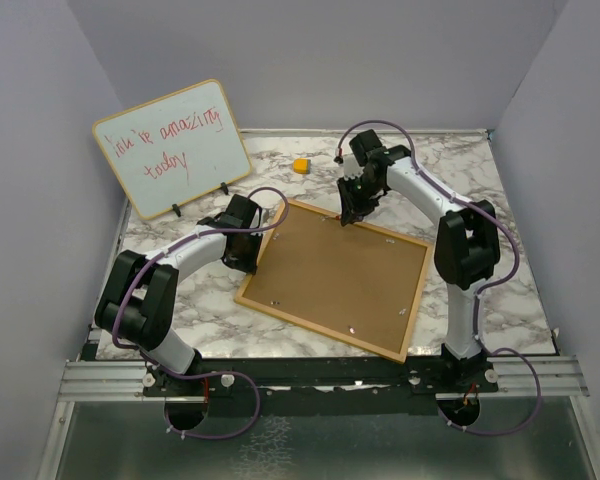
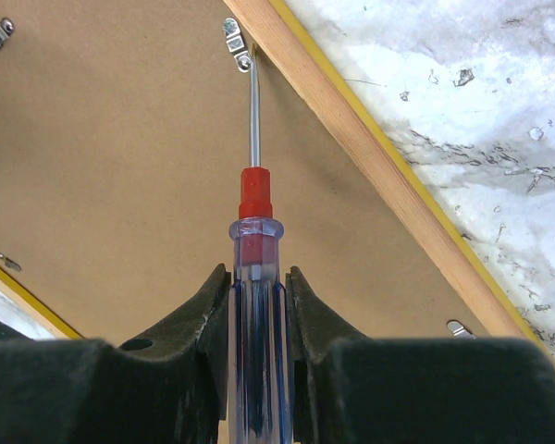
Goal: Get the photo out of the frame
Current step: Release the photo frame item from the photo frame.
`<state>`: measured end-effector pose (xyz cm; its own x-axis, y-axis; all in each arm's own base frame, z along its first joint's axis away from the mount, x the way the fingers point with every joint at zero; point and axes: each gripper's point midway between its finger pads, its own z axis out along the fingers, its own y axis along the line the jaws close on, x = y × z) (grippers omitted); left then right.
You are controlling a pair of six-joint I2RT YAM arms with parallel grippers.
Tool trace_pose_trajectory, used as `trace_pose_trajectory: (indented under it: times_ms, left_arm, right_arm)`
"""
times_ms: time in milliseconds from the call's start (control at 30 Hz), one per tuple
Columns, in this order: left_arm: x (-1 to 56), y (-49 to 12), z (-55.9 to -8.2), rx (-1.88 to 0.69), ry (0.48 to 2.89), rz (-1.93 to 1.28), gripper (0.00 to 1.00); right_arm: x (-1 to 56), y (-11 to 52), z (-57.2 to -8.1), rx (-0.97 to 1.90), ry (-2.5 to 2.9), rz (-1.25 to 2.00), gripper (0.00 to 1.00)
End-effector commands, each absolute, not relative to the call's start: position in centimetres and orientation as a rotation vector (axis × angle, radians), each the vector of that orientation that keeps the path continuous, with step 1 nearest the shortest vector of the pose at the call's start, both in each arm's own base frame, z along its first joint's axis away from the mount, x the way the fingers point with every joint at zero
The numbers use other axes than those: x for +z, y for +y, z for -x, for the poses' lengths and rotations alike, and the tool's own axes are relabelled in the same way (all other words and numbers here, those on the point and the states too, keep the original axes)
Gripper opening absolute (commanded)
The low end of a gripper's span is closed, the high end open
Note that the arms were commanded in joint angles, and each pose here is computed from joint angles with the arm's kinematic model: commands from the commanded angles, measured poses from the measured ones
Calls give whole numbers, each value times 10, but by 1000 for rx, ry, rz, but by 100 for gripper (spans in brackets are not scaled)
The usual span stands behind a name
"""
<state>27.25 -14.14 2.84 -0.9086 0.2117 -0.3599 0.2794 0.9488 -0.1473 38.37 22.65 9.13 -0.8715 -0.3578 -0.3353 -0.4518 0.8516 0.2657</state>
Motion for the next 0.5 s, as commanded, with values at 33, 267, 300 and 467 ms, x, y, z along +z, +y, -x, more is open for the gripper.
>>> trace_pose_trajectory:
  times_ms: [33, 267, 300, 467]
  left_arm:
    - [21, -151, -265, -352, 2776, -385, 21]
    - [19, -151, -263, -350, 2782, -388, 15]
    - [19, -150, -264, -345, 2782, -386, 14]
    - [18, -150, -264, -344, 2783, -388, 11]
  right_arm:
    - [89, 214, -377, 430, 2783, 636, 1]
    - [76, 215, -379, 431, 2810, 701, 1]
    - [76, 218, -379, 457, 2805, 712, 1]
    - [84, 228, -374, 536, 2766, 766, 1]
